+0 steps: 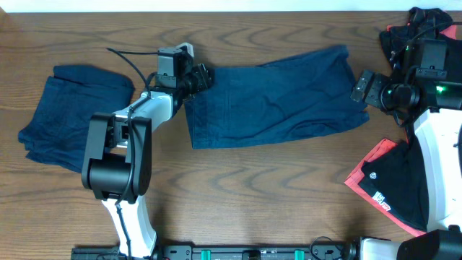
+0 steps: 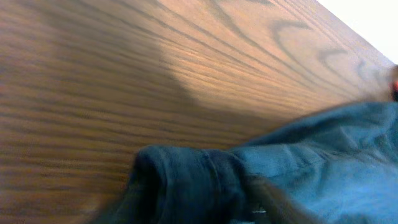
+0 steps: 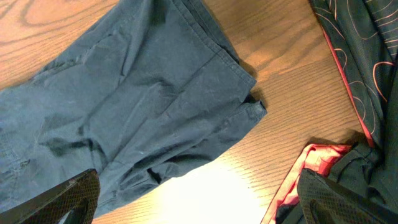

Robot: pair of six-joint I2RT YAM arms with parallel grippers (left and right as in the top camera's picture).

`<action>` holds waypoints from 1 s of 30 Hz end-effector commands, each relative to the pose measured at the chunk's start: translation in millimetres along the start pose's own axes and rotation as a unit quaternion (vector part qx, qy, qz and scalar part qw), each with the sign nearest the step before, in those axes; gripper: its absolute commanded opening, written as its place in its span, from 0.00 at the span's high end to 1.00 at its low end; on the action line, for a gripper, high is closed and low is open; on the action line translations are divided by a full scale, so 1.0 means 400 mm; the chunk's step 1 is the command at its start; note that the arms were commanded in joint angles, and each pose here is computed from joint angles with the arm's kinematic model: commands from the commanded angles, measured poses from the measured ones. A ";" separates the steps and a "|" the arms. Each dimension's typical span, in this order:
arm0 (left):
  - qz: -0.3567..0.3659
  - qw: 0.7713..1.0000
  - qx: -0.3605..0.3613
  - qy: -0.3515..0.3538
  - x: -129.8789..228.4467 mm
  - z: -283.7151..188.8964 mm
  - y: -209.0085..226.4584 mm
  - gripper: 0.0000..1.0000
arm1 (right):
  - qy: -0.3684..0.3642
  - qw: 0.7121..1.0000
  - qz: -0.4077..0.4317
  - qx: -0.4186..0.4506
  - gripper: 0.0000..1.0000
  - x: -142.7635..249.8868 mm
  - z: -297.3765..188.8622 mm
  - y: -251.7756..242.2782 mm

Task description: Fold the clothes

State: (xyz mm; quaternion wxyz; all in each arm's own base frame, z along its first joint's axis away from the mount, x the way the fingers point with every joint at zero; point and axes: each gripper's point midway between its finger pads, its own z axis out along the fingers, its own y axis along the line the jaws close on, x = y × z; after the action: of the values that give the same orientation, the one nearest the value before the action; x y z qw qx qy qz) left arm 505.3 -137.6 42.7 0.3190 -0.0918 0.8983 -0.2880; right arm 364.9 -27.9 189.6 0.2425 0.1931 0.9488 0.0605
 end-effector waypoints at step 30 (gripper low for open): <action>-0.123 0.987 0.012 0.100 0.044 -0.347 -0.142 0.94 | 0.040 0.992 -0.095 -0.068 0.16 -0.030 0.340 0.057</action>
State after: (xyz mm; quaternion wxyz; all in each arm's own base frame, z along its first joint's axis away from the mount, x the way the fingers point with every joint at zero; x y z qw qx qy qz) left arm 403.6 -127.9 148.0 0.1870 -0.1679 0.9044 -0.3449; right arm 445.7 -19.7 99.0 0.2393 0.1015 0.9617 0.0868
